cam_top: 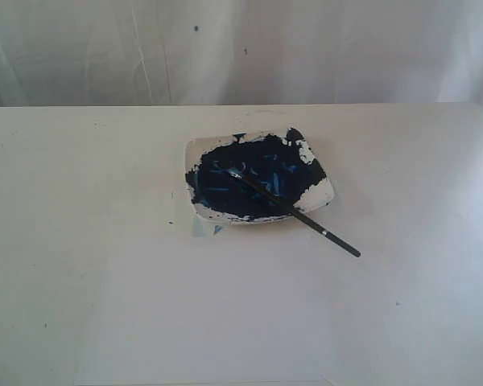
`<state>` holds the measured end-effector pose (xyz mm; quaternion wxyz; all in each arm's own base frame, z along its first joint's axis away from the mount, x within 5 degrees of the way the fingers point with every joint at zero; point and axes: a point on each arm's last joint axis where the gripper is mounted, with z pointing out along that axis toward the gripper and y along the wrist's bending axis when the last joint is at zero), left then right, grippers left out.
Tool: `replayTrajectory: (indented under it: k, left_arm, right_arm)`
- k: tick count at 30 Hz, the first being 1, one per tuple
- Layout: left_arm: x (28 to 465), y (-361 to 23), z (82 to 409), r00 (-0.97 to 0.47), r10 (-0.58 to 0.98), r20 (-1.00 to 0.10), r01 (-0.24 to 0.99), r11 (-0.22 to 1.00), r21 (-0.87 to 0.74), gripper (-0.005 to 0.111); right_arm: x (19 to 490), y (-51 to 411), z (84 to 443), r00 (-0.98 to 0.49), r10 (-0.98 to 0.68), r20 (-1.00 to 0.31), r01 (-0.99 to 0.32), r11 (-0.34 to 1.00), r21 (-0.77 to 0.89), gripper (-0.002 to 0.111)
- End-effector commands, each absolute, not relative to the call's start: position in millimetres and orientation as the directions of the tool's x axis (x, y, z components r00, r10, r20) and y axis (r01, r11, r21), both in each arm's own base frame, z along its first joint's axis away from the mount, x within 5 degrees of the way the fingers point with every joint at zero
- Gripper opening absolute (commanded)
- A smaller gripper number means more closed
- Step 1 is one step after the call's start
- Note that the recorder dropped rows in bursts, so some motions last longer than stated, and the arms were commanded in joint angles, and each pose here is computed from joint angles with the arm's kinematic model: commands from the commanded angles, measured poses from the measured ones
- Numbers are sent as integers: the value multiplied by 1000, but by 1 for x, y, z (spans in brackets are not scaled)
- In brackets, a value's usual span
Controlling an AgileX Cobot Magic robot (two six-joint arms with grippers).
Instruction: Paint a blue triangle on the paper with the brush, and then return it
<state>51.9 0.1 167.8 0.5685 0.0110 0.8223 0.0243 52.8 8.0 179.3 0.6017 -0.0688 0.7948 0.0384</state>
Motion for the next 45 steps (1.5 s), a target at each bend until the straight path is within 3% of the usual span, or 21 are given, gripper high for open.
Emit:
replayTrajectory:
  k: [1,19,32,34,36,39,41,45]
  left_arm:
    - [52,0,167,-352,30,-936,-8,999,35,0]
    - [52,0,167,-352,30,-936,-8,999,35,0]
    - [52,0,167,-352,30,-936,-8,999,35,0]
    - [52,0,167,-352,30,-936,-8,999,35,0]
    - [52,0,167,-352,30,-936,-8,999,35,0]
    - [52,0,167,-352,30,-936,-8,999,35,0]
    - [52,0,167,-352,30,-936,-8,999,35,0]
    - [52,0,167,-352,30,-936,-8,999,35,0]
  right_arm:
    - [53,8,182,-246,-68,-967,-157,987,-29,0]
    - [53,8,184,-224,-64,-973,-156,987,-29,0]
    - [53,8,227,242,10,-970,-143,989,-26,0]
    - [53,8,229,260,56,-964,-154,988,16,0]
    - [52,8,233,267,225,-937,-200,964,175,0]
    - [50,7,237,232,517,-824,-294,845,447,0]
    - [48,7,242,232,632,-739,-352,763,542,0]
    - [47,7,246,232,701,-674,-399,701,592,0]
